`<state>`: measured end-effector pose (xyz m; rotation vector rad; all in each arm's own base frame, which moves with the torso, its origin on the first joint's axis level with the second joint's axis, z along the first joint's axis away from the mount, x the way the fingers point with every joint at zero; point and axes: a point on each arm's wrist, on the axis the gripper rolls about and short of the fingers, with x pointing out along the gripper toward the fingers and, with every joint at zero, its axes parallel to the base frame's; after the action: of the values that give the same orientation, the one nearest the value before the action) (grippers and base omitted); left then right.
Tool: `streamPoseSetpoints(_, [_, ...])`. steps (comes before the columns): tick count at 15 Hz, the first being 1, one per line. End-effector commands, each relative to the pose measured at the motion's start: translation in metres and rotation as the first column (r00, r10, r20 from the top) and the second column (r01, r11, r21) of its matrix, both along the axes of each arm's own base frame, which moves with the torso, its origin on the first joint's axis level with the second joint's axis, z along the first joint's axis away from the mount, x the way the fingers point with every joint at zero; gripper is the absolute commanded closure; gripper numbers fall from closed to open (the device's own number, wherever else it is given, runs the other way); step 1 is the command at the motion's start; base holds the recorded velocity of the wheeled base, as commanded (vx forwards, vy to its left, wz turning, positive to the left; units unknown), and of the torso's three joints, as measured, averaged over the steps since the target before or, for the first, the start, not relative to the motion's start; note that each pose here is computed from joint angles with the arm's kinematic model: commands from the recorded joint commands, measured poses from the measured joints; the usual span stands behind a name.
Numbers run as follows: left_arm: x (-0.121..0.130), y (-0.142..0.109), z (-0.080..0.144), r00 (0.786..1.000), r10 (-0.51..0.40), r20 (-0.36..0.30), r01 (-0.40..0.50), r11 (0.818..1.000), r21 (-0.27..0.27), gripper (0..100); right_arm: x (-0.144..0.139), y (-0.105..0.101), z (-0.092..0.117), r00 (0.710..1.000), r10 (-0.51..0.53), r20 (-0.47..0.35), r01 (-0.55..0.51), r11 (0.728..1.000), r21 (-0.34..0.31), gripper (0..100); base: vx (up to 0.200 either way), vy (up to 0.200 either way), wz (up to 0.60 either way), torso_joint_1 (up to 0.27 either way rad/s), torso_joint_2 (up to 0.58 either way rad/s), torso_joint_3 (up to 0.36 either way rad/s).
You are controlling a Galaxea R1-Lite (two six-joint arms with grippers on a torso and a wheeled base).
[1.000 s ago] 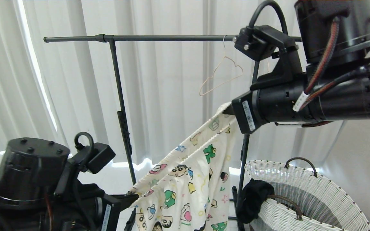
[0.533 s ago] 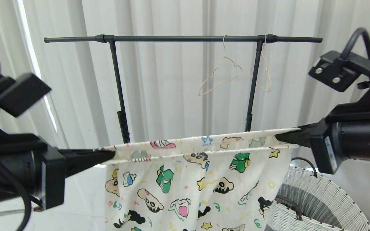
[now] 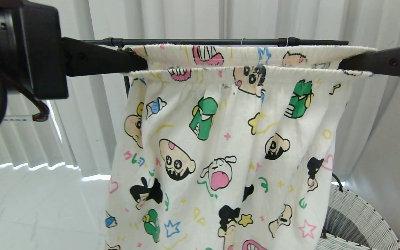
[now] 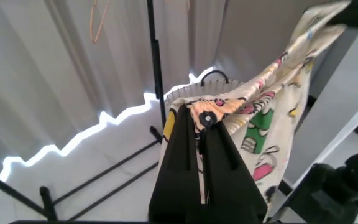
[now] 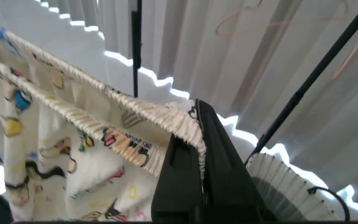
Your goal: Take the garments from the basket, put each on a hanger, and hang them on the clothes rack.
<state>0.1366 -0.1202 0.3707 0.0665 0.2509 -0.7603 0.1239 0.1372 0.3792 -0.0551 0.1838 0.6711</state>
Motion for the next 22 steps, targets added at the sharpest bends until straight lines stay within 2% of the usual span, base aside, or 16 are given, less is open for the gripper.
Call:
streamPoseSetpoints(1, [0.002, -0.004, -0.008, 1.000, -0.013, -0.002, 0.013, 0.999, 0.043, 100, 0.002, 0.001, 0.003, 1.000, -0.001, 0.005, 0.001, 1.000, 0.005, 100, 0.000, 0.000, 0.00, 0.000, 0.00, 0.000])
streamPoseSetpoints(4, [-0.001, -0.001, -0.017, 0.999, -0.026, 0.040, 0.021, 0.991, 0.130, 100, -0.001, -0.001, 0.001, 1.000, 0.001, 0.000, -0.001, 1.000, -0.011, 100, 0.000, 0.000, 0.00, 0.000, 0.00, 0.000])
streamPoseSetpoints(6, [-0.001, -0.001, -0.025, 0.998, -0.037, 0.044, 0.029, 0.985, 0.171, 100, -0.012, -0.014, -0.004, 0.999, 0.005, -0.044, -0.009, 0.997, -0.079, 100, 0.000, 0.000, 0.00, 0.000, 0.00, 0.000])
streamPoseSetpoints(9, [0.010, -0.010, -0.023, 0.995, -0.033, 0.097, 0.021, 0.991, 0.129, 100, -0.035, -0.036, -0.009, 0.994, 0.049, -0.094, -0.063, 0.985, -0.158, 100, 0.000, 0.000, 0.00, 0.000, 0.00, 0.000])
streamPoseSetpoints(11, [0.026, -0.024, -0.024, 0.991, -0.032, 0.130, 0.018, 0.994, 0.107, 100, -0.054, -0.044, -0.017, 0.975, 0.176, -0.138, -0.199, 0.964, -0.177, 100, 0.000, 0.000, 0.00, 0.000, 0.00, 0.000])
streamPoseSetpoints(14, [0.039, -0.036, -0.034, 0.994, -0.035, 0.103, 0.022, 0.992, 0.127, 100, -0.068, -0.036, -0.030, 0.925, 0.333, -0.185, -0.366, 0.910, -0.194, 100, 0.000, 0.000, 0.00, 0.000, 0.00, 0.000])
streamPoseSetpoints(15, [0.042, -0.038, -0.036, 0.995, -0.037, 0.096, 0.024, 0.991, 0.133, 100, -0.069, -0.031, -0.034, 0.914, 0.354, -0.199, -0.392, 0.895, -0.212, 100, 0.000, 0.000, 0.00, 0.000, 0.00, 0.000])
streamPoseSetpoints(18, [0.044, -0.041, -0.039, 0.995, -0.041, 0.086, 0.029, 0.990, 0.140, 100, -0.069, -0.026, -0.037, 0.907, 0.373, -0.193, -0.413, 0.878, -0.242, 100, 0.000, 0.000, 0.00, 0.000, 0.00, 0.000])
streamPoseSetpoints(22, [0.042, -0.039, -0.039, 0.995, -0.041, 0.087, 0.029, 0.990, 0.139, 100, -0.069, -0.028, -0.037, 0.919, 0.350, -0.181, -0.387, 0.888, -0.247, 100, 0.000, 0.000, 0.00, 0.000, 0.00, 0.000])
